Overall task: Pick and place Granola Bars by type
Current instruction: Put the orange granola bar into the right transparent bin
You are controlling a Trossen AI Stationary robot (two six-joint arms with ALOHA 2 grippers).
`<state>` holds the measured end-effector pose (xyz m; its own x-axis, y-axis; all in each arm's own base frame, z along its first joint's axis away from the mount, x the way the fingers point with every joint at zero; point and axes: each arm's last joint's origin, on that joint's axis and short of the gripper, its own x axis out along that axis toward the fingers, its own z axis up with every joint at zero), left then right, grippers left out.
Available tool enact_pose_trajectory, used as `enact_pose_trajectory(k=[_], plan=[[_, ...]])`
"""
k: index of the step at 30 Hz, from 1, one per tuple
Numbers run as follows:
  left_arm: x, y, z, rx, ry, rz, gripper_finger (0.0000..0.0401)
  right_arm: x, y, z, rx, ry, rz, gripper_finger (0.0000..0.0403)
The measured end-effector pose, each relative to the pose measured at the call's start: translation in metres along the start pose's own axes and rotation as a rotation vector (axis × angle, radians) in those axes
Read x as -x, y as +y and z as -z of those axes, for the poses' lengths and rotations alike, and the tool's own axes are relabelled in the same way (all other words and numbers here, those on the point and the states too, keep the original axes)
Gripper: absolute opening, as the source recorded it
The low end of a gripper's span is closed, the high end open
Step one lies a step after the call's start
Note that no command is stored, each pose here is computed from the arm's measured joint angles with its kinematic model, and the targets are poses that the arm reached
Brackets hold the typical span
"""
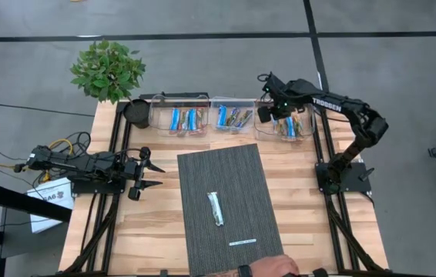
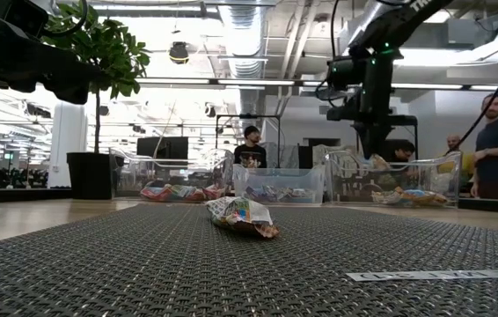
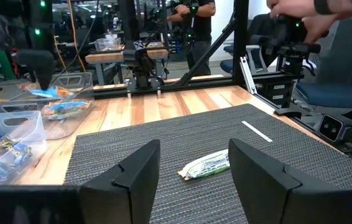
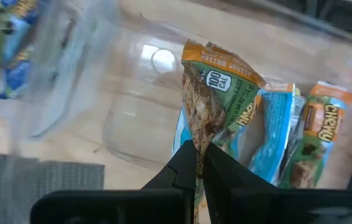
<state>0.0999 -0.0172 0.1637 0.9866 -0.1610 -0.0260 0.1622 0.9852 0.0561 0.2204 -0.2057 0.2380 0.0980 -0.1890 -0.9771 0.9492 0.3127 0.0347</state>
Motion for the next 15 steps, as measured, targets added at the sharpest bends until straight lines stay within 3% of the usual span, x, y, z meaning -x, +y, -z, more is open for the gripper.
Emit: enact_pose_trajectory(k=[15], plan=[[0.000, 0.000, 0.000, 0.000, 0.000, 0.000, 0.0184, -0.031, -0.010, 0.008, -0.043, 0.020, -0.009, 0.0004]])
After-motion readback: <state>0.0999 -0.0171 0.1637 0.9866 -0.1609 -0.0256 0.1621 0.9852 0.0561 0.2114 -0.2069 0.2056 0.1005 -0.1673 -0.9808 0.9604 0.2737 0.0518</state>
